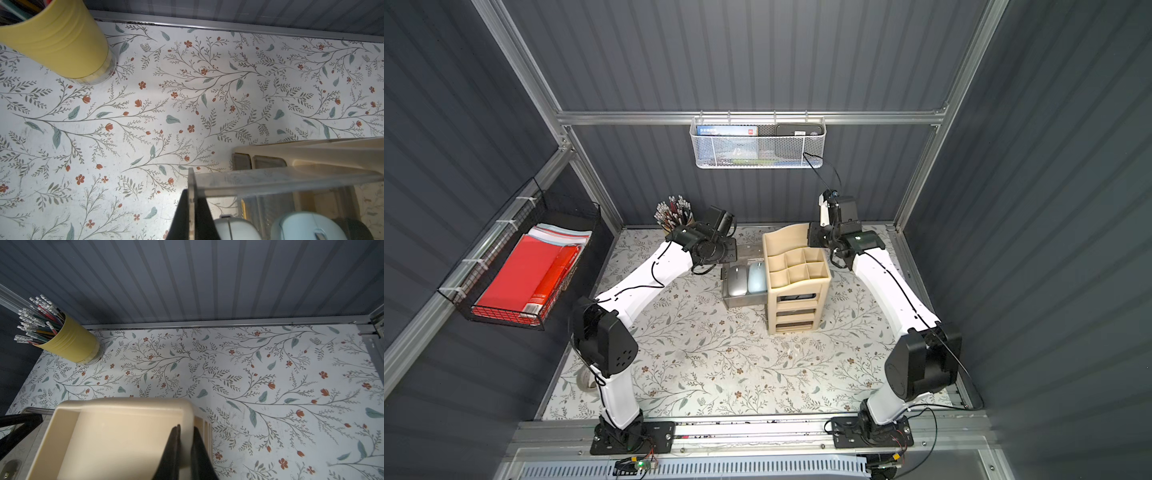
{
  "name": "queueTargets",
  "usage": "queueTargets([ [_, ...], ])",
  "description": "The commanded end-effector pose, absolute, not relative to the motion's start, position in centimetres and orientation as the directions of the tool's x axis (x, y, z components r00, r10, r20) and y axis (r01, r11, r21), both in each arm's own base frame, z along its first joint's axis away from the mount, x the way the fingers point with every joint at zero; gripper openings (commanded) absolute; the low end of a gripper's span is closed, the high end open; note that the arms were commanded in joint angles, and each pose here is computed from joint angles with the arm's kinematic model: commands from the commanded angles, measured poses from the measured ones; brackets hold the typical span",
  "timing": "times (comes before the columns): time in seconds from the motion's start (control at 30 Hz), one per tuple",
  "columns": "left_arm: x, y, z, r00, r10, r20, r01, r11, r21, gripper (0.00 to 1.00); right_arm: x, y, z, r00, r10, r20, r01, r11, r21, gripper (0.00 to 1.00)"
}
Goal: Take the mice out of the drawer
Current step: Adjust the storage box at the center of the board.
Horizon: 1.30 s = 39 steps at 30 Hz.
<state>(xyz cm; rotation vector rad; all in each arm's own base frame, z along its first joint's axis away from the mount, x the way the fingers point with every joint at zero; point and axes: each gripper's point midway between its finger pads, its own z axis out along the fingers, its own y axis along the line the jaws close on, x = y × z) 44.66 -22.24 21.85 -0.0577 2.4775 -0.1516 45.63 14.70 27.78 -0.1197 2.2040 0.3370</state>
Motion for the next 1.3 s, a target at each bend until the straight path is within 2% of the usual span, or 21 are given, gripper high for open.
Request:
queueTargets([
  [0.0,47.5,-17.4,22.7,-0.714,-0.031,-0.699,-0.108,0.992,0.067,0.00,45.2,11.5,18.5,-0.730,-0.223,-0.646,-0.253,0.966,-0.048,0.00],
  [0.27,48.5,-19.3,22.9,-0.711,0.003,-0.704,-0.020,0.999,0.025,0.00,46.4,10.9,19.0,-0.660,-0.321,-0.679,-0.333,0.935,-0.119,0.00],
  [0.3,48.5,-19.4,22.9,-0.710,0.004,-0.705,-0.018,1.000,0.024,0.08,46.6,10.9,19.2,-0.658,-0.330,-0.677,-0.341,0.932,-0.123,0.00],
  [0.4,48.5,-19.4,22.9,-0.709,-0.004,-0.705,-0.023,1.000,0.017,0.50,47.2,11.3,19.9,-0.647,-0.340,-0.682,-0.359,0.926,-0.121,0.00],
  [0.53,48.3,-19.6,23.1,-0.704,-0.013,-0.710,-0.016,1.000,-0.003,0.92,47.9,11.6,21.4,-0.627,-0.349,-0.696,-0.365,0.921,-0.133,0.00],
  [0.57,48.2,-19.5,23.3,-0.702,-0.015,-0.712,-0.015,1.000,-0.006,0.99,48.1,11.6,21.9,-0.618,-0.351,-0.703,-0.364,0.921,-0.140,0.00],
  [0.87,47.6,-19.0,28.3,-0.640,-0.114,-0.760,0.000,0.989,-0.148,0.99,49.3,12.4,24.9,-0.562,-0.412,-0.717,-0.381,0.899,-0.218,0.00],
  [1.03,47.3,-19.8,30.8,-0.615,-0.127,-0.778,0.094,0.968,-0.233,0.99,50.2,13.7,25.0,-0.566,-0.469,-0.678,-0.396,0.876,-0.275,0.00],
  [1.1,47.4,-19.7,30.4,-0.621,-0.126,-0.774,0.090,0.969,-0.230,0.99,51.0,13.6,25.8,-0.571,-0.452,-0.685,-0.349,0.889,-0.296,0.11],
  [1.13,47.4,-19.6,30.4,-0.619,-0.128,-0.775,0.086,0.970,-0.228,0.99,51.5,13.4,26.7,-0.568,-0.434,-0.699,-0.307,0.900,-0.310,0.23],
  [1.17,47.4,-19.3,30.5,-0.615,-0.139,-0.776,0.073,0.970,-0.232,0.99,51.9,13.1,27.8,-0.559,-0.409,-0.721,-0.257,0.912,-0.318,0.31],
  [1.27,47.5,-17.8,32.0,-0.563,-0.189,-0.805,0.044,0.965,-0.258,0.99,52.5,12.5,33.3,-0.462,-0.318,-0.828,-0.120,0.947,-0.297,0.50],
])
